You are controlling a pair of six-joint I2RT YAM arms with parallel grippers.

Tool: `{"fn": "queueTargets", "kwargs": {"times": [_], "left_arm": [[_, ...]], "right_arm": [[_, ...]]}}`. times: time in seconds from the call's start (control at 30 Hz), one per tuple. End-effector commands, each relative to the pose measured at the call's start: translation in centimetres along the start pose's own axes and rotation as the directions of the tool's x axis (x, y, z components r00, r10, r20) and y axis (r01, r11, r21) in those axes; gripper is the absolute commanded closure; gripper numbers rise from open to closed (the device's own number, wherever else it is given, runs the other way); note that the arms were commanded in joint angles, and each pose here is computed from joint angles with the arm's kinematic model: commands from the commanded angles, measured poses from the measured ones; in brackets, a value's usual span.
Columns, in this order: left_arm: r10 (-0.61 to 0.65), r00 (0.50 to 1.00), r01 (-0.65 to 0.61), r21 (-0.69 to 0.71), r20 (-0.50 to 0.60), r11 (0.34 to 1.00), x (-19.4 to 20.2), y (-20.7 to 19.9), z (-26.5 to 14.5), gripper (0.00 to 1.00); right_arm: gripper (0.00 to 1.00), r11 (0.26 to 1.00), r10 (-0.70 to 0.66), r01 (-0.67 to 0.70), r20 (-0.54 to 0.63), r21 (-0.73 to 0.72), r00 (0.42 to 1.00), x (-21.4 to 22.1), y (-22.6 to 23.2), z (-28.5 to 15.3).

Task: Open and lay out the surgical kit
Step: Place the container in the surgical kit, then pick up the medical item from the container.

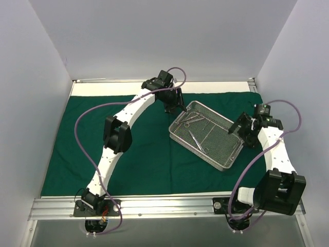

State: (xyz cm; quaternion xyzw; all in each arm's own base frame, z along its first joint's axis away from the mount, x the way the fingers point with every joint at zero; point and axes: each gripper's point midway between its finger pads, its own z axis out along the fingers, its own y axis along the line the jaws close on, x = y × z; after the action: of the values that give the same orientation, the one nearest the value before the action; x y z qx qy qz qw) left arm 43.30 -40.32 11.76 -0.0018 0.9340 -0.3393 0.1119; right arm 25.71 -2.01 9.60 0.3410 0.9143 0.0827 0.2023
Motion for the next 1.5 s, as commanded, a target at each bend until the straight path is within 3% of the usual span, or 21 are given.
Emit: {"fn": "queueTargets", "kwargs": {"times": [0.0, 0.1, 0.17, 0.3, 0.33, 0.4, 0.5, 0.57, 0.63, 0.77, 0.97, 1.2, 1.47], "left_arm": [[0.133, 0.984, -0.142, 0.073, 0.117, 0.987, -0.8, -5.7, -8.7, 0.36], [0.159, 0.972, -0.143, -0.1, 0.172, 0.985, -1.1, -3.1, -12.0, 0.36], [0.169, 0.96, -0.122, -0.209, 0.223, 0.97, -1.8, -1.0, -14.0, 0.36], [0.175, 0.94, -0.079, -0.313, 0.294, 0.947, -1.5, 1.9, -19.2, 0.36], [0.149, 0.952, -0.051, -0.342, 0.267, 0.938, -0.8, 4.2, -18.9, 0.36], [0.151, 0.943, -0.052, -0.315, 0.298, 0.948, -0.4, 4.3, -20.7, 0.37], [0.124, 0.949, -0.037, -0.289, 0.291, 0.957, 1.0, 5.9, -21.7, 0.37], [0.094, 0.958, -0.011, -0.292, 0.271, 0.956, 1.9, 7.6, -21.8, 0.37], [0.078, 0.961, -0.005, -0.267, 0.267, 0.964, 2.7, 7.6, -22.5, 0.38], [0.016, 0.968, 0.047, -0.242, 0.252, 0.969, 3.9, 8.8, -23.2, 0.39], [-0.031, 0.965, 0.086, -0.202, 0.261, 0.976, 4.9, 9.1, -24.4, 0.4], [-0.058, 0.961, 0.115, -0.2, 0.269, 0.973, 4.5, 10.2, -25.5, 0.4], [-0.083, 0.964, 0.133, -0.19, 0.251, 0.973, 4.8, 10.7, -24.9, 0.41]], "right_arm": [[0.17, 0.995, -0.08, 0.086, 0.134, -0.041, 0.988, -4.8, 4.4, -3.8], [0.19, 0.981, -0.171, 0.187, 0.22, -0.056, 0.96, -7.4, 8.5, -6.0], [0.22, 0.949, -0.272, 0.299, 0.214, -0.101, 0.938, -6.8, 11.7, -6.1], [0.41, 0.876, -0.425, 0.439, 0.111, -0.2, 0.899, -4.4, 15.7, -3.3], [0.52, 0.858, -0.448, 0.461, 0.107, -0.227, 0.887, -4.1, 16.5, -2.6], [0.65, 0.818, -0.524, 0.518, 0.047, -0.249, 0.85, -2.5, 17.3, -0.4], [0.66, 0.774, -0.598, 0.578, 0.002, -0.258, 0.801, -0.8, 18.4, 1.7], [0.53, 0.755, -0.627, 0.603, -0.015, -0.257, 0.779, 0.1, 18.9, 2.6], [0.49, 0.732, -0.663, 0.632, -0.054, -0.254, 0.747, 1.6, 19.3, 3.9], [0.5, 0.697, -0.712, 0.679, -0.107, -0.23, 0.694, 4.3, 19.3, 5.5], [0.58, 0.697, -0.716, 0.682, -0.157, -0.222, 0.68, 7.2, 18.3, 7.2], [0.65, 0.67, -0.742, 0.722, -0.181, -0.171, 0.645, 8.2, 17.6, 8.3], [0.64, 0.643, -0.759, 0.757, -0.22, -0.114, 0.612, 8.5, 15.8, 9.2]]}}
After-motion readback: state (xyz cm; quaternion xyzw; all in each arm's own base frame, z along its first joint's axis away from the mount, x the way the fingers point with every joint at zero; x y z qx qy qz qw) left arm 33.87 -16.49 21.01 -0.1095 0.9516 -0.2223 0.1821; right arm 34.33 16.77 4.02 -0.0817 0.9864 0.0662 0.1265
